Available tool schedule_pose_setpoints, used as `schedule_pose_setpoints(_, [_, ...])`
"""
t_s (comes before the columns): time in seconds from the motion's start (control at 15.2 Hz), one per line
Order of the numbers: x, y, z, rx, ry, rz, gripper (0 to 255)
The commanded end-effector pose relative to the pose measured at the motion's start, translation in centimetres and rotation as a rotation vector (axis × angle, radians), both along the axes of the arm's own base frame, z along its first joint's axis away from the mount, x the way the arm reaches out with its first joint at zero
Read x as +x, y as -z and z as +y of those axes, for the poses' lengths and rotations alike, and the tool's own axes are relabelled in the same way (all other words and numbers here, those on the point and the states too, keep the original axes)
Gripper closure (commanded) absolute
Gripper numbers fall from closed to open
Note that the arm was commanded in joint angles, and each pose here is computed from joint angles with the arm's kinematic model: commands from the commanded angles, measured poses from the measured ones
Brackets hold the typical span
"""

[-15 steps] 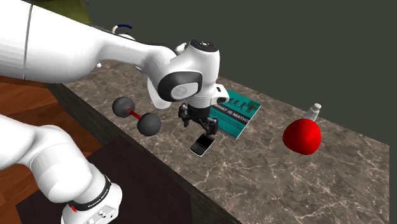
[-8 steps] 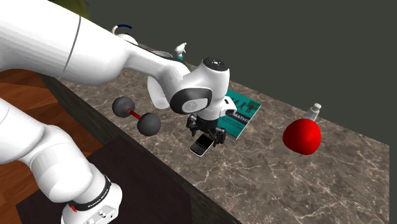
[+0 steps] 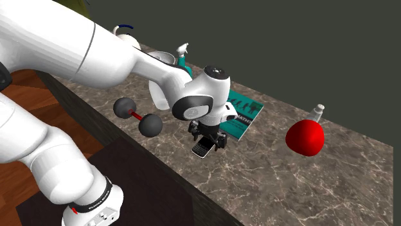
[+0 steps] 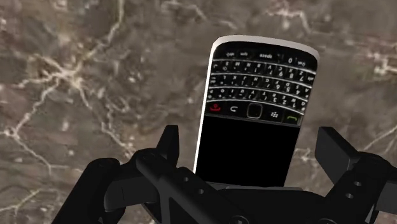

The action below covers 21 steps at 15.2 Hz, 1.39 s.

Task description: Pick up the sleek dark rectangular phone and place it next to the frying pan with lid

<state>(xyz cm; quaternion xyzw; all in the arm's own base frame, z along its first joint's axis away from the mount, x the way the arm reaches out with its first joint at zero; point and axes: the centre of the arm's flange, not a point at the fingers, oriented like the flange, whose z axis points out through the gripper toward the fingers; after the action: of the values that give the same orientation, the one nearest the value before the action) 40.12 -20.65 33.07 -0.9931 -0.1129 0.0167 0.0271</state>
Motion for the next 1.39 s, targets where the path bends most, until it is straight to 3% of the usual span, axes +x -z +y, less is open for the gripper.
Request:
schedule_pose_setpoints(0.0, [0.0, 0.0, 0.0, 0.000, 0.000, 0.000, 0])
schedule_pose_setpoints(0.13, [0.0, 0.0, 0.0, 0.000, 0.000, 0.000, 0])
schedule_pose_setpoints(0.2, [0.0, 0.0, 0.0, 0.000, 0.000, 0.000, 255])
schedule_pose_setpoints(0.79, [0.0, 0.0, 0.0, 0.000, 0.000, 0.000, 255])
schedule_pose_setpoints(1.32, [0.0, -4.2, 0.0, 0.000, 0.000, 0.000, 255])
